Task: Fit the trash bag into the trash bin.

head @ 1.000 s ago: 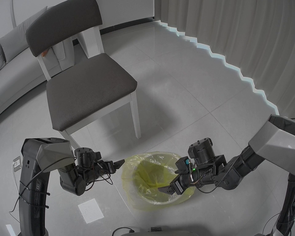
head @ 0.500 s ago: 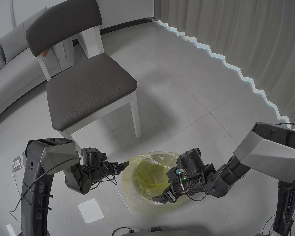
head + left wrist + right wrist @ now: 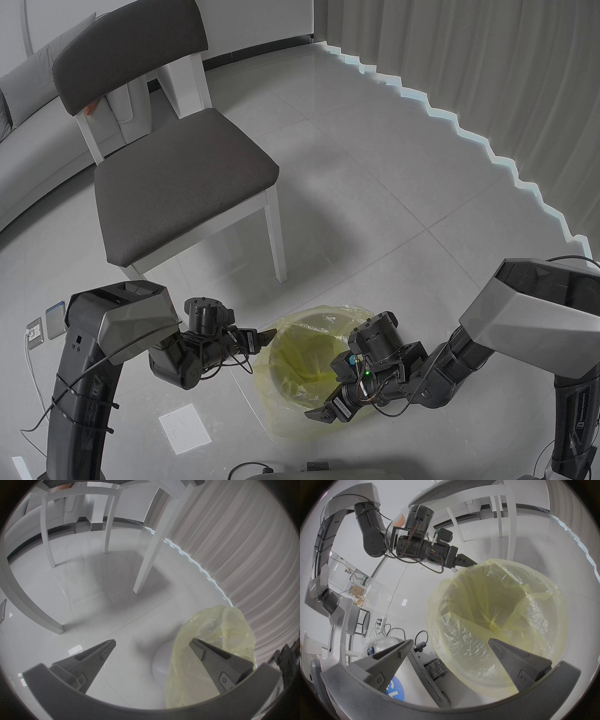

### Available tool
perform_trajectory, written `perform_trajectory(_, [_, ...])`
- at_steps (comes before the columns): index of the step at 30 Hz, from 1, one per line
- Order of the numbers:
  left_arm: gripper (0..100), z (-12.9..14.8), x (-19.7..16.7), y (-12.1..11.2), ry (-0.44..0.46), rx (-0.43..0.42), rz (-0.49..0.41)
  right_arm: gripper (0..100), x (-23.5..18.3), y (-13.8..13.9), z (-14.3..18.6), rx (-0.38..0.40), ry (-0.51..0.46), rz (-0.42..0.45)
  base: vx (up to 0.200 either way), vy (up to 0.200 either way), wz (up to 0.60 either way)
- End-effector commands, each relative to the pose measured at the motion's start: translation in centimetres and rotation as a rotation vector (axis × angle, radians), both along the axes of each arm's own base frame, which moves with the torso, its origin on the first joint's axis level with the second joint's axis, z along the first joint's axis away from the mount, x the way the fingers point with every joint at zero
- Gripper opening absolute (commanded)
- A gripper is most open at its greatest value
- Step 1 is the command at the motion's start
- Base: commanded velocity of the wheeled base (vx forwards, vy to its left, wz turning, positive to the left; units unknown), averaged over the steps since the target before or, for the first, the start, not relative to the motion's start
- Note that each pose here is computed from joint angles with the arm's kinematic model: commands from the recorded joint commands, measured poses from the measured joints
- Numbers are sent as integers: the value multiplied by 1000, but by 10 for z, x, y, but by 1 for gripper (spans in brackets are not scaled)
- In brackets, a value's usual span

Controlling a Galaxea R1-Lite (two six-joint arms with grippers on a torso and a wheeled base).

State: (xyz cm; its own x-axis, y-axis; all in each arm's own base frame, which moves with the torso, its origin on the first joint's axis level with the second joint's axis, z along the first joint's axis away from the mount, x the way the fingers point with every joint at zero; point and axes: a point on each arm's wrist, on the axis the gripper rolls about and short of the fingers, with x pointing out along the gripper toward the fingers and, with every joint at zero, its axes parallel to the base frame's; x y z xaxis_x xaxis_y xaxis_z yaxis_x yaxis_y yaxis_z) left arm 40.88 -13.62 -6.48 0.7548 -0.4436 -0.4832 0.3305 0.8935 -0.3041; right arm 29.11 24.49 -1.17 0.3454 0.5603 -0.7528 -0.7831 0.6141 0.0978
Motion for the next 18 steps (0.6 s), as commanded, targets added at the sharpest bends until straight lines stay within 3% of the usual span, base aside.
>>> perform_trajectory(1, [100,1,2,6,-7,-5,14,100,-4,2,-1,-4,7,12,0,0,0])
perform_trajectory(12, [100,16,3,21,-44,-22,49,100,-22,19,-5,-10,87,67,0,0,0])
perform_trajectory(18, [100,30,0,22,-62,-33,52,100,-47,33,13,22,83,132,0,0,0])
